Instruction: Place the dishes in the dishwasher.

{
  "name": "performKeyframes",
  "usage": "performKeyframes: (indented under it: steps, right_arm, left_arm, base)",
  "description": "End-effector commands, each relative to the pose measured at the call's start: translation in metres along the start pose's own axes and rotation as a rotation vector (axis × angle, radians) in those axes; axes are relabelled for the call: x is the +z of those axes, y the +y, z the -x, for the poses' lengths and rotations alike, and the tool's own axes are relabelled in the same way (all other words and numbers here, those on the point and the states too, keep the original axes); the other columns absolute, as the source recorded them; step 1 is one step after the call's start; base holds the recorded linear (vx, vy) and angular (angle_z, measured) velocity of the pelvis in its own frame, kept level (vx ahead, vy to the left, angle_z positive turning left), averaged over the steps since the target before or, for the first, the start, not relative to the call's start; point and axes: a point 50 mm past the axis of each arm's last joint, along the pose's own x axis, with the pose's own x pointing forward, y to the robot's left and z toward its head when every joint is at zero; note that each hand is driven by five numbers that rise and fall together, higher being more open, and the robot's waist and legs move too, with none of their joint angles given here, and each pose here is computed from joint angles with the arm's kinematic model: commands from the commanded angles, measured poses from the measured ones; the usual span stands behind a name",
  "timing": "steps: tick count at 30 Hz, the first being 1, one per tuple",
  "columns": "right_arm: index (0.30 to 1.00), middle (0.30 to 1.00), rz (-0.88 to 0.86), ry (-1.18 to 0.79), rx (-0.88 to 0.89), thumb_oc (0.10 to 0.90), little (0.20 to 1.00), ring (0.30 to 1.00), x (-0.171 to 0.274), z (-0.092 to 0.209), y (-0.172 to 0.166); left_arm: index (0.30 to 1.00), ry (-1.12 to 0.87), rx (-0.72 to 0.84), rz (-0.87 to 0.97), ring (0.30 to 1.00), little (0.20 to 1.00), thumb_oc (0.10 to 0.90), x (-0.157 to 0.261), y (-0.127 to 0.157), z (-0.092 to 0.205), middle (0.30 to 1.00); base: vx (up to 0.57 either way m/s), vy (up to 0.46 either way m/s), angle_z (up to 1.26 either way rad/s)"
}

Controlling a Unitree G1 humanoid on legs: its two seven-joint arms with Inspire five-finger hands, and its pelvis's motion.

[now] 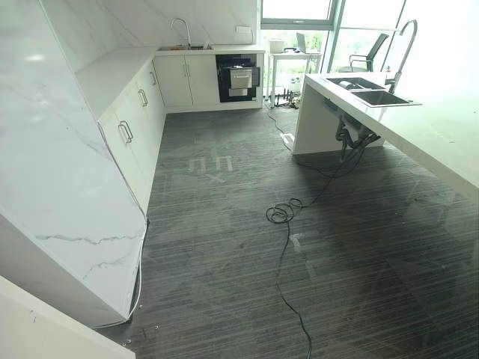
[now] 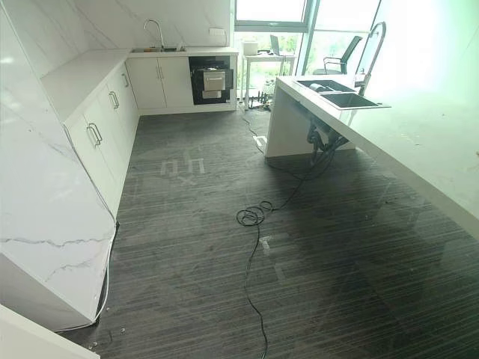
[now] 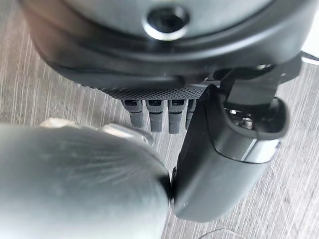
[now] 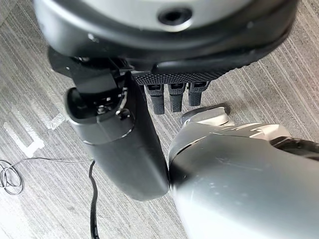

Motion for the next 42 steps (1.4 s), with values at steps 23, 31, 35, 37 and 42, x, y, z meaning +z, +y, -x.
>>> performKeyframes:
  steps: [23, 31, 35, 37, 42]
  right_arm:
    - [0.900, 0.900, 0.110, 0.001, -0.006, 0.800, 0.900, 0.900, -0.004, -0.001, 0.001]
    - [0.900, 0.900, 0.111, -0.293, -0.029, 0.800, 0.900, 0.900, 0.060, 0.010, 0.009]
    - [0.900, 0.900, 0.104, -0.680, 0.060, 0.800, 0.900, 0.900, 0.130, 0.050, 0.053]
    - [0.900, 0.900, 0.090, -0.762, 0.084, 0.800, 0.900, 0.900, 0.140, 0.063, 0.059]
    - [0.900, 0.900, 0.069, -1.019, 0.169, 0.800, 0.900, 0.900, 0.156, 0.103, 0.078]
  left_arm:
    - [0.900, 0.010, 0.019, -0.009, 0.900, 0.900, 0.800, -0.002, -0.006, -0.002, 0.900]
    - [0.900, -0.351, -0.071, 0.227, 0.900, 0.900, 0.800, 0.065, -0.024, 0.009, 0.900]
    - [0.900, -0.726, -0.152, 0.209, 0.900, 0.900, 0.800, 0.135, -0.048, 0.050, 0.900]
    - [0.900, -0.794, -0.184, 0.219, 0.900, 0.900, 0.800, 0.145, -0.051, 0.060, 0.900]
    - [0.900, -1.029, -0.306, 0.252, 0.900, 0.900, 0.800, 0.170, -0.062, 0.105, 0.900]
  base:
    - [0.00, -0.001, 0.00]
    - [0.00, -0.012, 0.01]
    - [-0.05, -0.038, 0.04]
    - [-0.01, -0.032, 0.05]
    - [0.03, -0.072, 0.06]
